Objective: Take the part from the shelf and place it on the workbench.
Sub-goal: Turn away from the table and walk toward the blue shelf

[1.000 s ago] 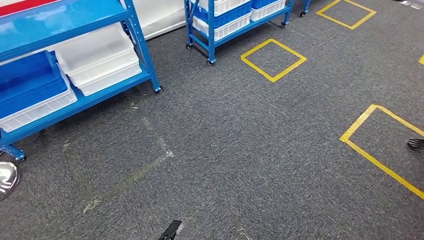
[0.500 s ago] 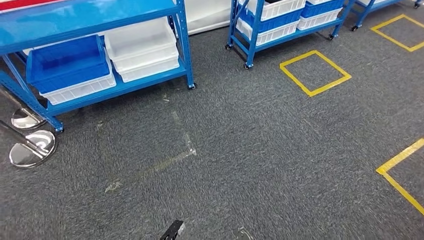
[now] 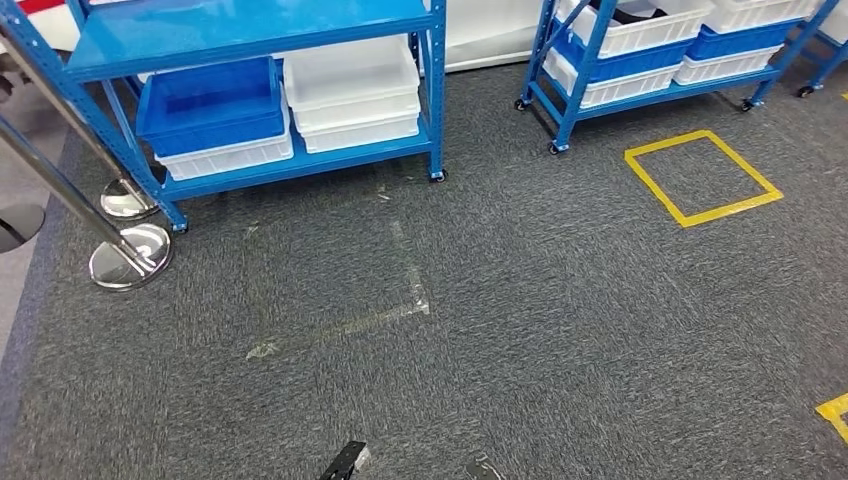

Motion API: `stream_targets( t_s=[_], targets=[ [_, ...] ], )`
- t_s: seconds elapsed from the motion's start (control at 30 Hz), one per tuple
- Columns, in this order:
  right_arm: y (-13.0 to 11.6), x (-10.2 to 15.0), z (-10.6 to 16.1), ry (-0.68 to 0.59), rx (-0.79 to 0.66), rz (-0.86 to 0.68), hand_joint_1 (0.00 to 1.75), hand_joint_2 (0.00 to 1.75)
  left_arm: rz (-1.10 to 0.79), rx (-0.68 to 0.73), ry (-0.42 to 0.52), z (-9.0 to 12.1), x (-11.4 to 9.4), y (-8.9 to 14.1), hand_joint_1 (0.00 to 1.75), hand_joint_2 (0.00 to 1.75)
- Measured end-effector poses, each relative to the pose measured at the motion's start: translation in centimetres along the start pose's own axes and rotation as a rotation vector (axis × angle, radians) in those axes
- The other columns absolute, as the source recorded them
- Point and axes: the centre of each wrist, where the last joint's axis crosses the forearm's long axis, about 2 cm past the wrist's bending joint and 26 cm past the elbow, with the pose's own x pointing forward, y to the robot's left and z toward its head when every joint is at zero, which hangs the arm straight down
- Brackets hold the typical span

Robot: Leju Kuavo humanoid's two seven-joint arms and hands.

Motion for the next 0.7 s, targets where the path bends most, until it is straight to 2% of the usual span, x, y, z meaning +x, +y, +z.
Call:
stream_targets(
  t_s=[0.7],
  targets=[
    [-0.13,-0.06,-0.02,0.020,-0.006,-0.006,0.00,0.00,0.006,-0.001,0.003,0.06,-0.16,-0.27,0.00,0.00]
  ],
)
